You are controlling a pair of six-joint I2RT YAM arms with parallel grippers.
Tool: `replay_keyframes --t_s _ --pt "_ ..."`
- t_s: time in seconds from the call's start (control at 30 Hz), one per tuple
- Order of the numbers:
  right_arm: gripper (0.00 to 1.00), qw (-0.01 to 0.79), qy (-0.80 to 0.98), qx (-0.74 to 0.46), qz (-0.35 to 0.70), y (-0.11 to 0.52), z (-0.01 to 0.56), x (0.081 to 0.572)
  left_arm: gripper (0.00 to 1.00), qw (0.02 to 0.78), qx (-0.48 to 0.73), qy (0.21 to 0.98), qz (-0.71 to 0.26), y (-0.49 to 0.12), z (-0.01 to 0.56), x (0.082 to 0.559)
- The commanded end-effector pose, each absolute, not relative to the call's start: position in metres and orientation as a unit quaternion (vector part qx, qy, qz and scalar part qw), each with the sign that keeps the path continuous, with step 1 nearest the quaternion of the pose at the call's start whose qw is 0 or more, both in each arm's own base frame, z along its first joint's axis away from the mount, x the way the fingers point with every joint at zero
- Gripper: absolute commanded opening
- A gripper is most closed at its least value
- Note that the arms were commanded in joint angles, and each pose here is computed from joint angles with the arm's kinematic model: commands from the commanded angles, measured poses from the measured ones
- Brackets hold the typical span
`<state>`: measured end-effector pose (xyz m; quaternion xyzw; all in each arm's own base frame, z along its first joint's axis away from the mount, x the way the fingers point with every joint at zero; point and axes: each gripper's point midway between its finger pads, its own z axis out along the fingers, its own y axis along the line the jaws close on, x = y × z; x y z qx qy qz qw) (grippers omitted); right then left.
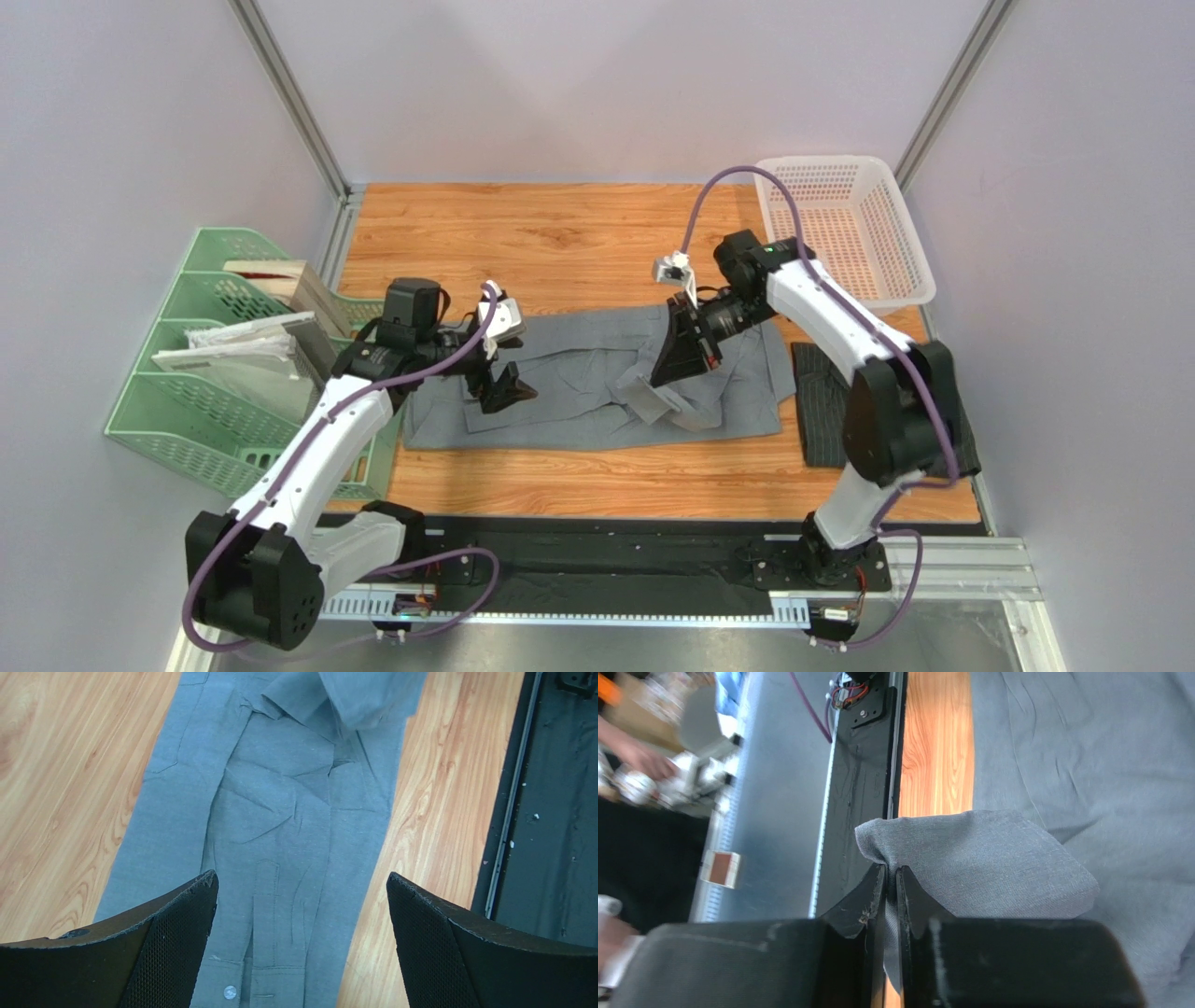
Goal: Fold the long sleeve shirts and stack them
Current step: Fold the shirt
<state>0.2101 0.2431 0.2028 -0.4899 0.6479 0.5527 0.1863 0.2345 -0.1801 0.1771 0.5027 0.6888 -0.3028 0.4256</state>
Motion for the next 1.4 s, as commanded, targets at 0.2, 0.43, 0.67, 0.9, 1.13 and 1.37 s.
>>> replay_keyframes --t_s 0.2,0.43,0.67,0.9,1.13,1.37 --pt "0.12 0.110 0.742 -0.298 0.590 0.217 0.157 0.316 0.91 0.446 0.527 0.665 -0.284 -0.197 0.186 0.255" --pt "0.35 0.085 0.830 -0.240 0.497 0.179 0.120 0.338 0.85 0.413 0.503 0.712 -0.263 -0.235 0.165 0.274" --pt "0.32 0.117 0.883 -0.236 0.387 0.143 0.106 0.336 0.75 0.408 0.542 0.697 -0.230 -0.319 0.145 0.265" --pt "0.29 0.111 0.900 -0.208 0.368 0.138 0.094 0.330 0.68 0.441 0.597 0.641 -0.195 -0.379 0.129 0.255" --pt "0.28 0.110 0.901 -0.202 0.368 0.138 0.088 0.326 0.68 0.450 0.635 0.595 -0.202 -0.421 0.118 0.227" --pt "0.28 0.112 0.900 -0.208 0.366 0.138 0.089 0.325 0.67 0.469 0.614 0.621 -0.129 -0.425 0.096 0.253"
